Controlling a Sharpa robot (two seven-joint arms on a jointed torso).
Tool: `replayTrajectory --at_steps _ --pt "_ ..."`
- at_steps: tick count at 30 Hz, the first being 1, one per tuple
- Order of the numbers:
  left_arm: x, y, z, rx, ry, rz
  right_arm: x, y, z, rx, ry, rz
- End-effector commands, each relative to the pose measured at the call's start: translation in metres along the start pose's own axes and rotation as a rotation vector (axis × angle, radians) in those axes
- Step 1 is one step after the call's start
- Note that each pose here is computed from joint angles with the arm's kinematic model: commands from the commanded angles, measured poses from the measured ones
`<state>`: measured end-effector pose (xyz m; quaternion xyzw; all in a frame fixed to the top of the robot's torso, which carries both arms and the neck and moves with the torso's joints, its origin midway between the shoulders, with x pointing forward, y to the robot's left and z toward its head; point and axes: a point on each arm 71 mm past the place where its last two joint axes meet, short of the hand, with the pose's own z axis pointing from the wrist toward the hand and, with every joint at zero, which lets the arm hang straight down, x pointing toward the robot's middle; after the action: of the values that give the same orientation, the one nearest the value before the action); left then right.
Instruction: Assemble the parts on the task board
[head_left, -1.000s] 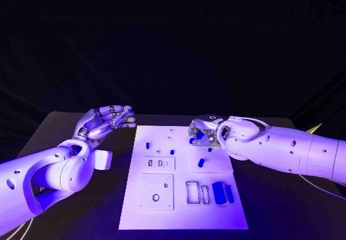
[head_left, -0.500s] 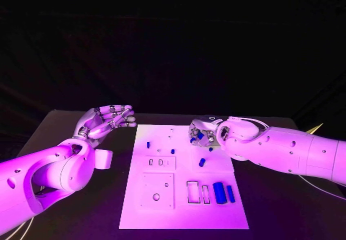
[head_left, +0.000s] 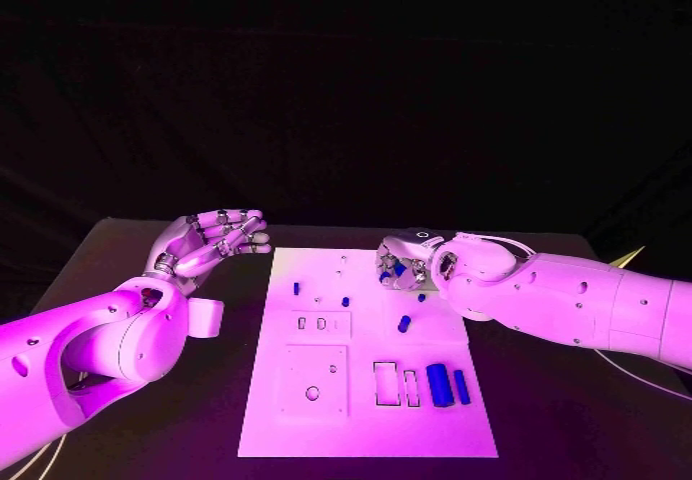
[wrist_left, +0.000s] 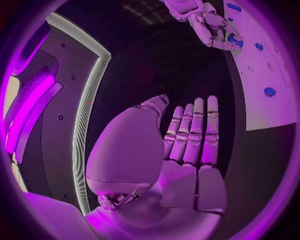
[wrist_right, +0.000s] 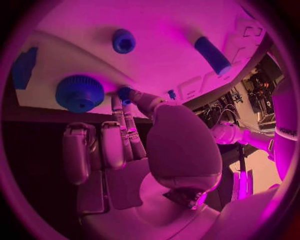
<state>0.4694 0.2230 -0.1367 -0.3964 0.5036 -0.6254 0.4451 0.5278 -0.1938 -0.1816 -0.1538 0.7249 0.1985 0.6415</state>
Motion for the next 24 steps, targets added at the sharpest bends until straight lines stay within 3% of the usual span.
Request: replayTrajectory --at_steps 1,7,13,24 --pt "0.0020 -0.0010 0.0010 0.003 0.016 -0.017 -0.003 0.004 -0.002 -0.009 -0.067 -0.007" --pt "0.0002 -0.0006 0.0015 0.000 0.011 -0.018 -0.013 0.012 -0.002 -0.016 -0.141 0.009" --pt "-0.0007 -0.0005 0.0019 0.000 0.008 -0.018 -0.022 0.019 0.007 -0.012 -0.210 0.018" --pt "0.0013 -0.0009 0.0033 0.002 0.012 -0.020 -0.024 0.030 0.031 -0.003 -0.231 0.029"
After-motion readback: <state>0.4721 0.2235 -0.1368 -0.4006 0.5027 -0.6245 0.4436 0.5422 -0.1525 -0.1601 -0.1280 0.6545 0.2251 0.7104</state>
